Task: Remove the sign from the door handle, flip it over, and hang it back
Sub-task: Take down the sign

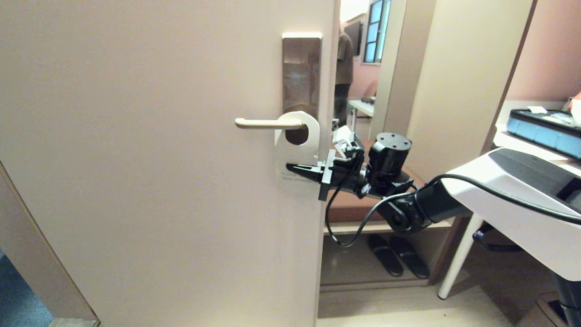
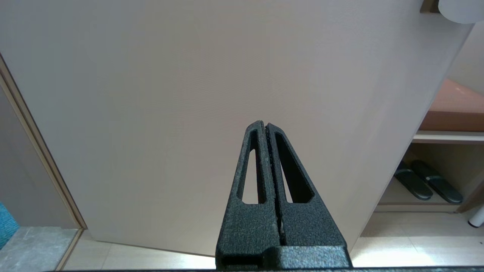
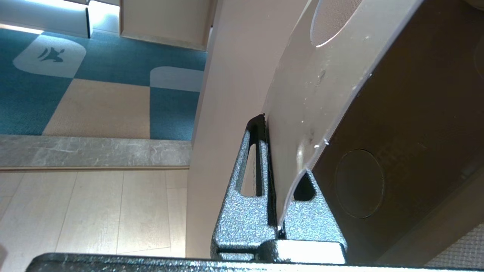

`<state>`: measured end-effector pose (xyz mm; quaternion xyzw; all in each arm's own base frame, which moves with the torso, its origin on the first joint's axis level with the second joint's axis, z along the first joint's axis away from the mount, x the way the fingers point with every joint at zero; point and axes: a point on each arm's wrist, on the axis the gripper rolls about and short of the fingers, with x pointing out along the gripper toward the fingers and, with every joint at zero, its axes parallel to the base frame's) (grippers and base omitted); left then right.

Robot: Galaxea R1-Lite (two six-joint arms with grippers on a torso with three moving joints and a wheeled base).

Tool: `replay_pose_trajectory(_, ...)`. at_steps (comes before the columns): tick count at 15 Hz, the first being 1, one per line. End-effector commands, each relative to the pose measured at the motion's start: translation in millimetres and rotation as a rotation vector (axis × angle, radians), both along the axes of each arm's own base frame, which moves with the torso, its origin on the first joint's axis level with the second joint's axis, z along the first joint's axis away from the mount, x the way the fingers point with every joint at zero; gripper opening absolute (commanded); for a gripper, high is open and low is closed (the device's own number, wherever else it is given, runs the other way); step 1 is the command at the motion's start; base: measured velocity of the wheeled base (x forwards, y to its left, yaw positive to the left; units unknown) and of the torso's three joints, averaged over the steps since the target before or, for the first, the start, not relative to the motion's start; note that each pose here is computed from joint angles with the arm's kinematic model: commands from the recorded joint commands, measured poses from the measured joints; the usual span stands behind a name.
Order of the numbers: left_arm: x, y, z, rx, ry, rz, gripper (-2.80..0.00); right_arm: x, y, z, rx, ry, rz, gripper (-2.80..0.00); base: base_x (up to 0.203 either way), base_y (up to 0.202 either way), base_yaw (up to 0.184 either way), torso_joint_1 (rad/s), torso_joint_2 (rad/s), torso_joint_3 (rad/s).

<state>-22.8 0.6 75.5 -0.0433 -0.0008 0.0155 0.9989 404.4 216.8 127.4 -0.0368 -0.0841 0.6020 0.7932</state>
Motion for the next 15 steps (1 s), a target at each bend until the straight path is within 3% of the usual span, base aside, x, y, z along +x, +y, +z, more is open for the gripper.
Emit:
replay_pose_trajectory(1, 0.1, 0.0, 0.1, -0.001, 0.0, 0.001, -2.8, -2.8, 1.8, 3.0, 0.004, -0.011, 0.007, -2.8, 0.0, 0.0, 0.0, 0.0, 0.0, 0.0)
replay_pose_trajectory(10, 0.1, 0.0, 0.0, -0.001, 0.002, 0.001, -2.8, -19.4, 20.7, 7.2, 0.021, 0.003, -0.123, -2.8, 0.0, 0.0, 0.0, 0.0, 0.0, 0.0)
replay_pose_trajectory(15, 0.1, 0.0, 0.0, -0.001, 0.002, 0.001, -2.8, -28.4, 35.8, 4.0, 0.024, 0.007, -0.283, -2.8, 0.0, 0.0, 0.0, 0.0, 0.0, 0.0)
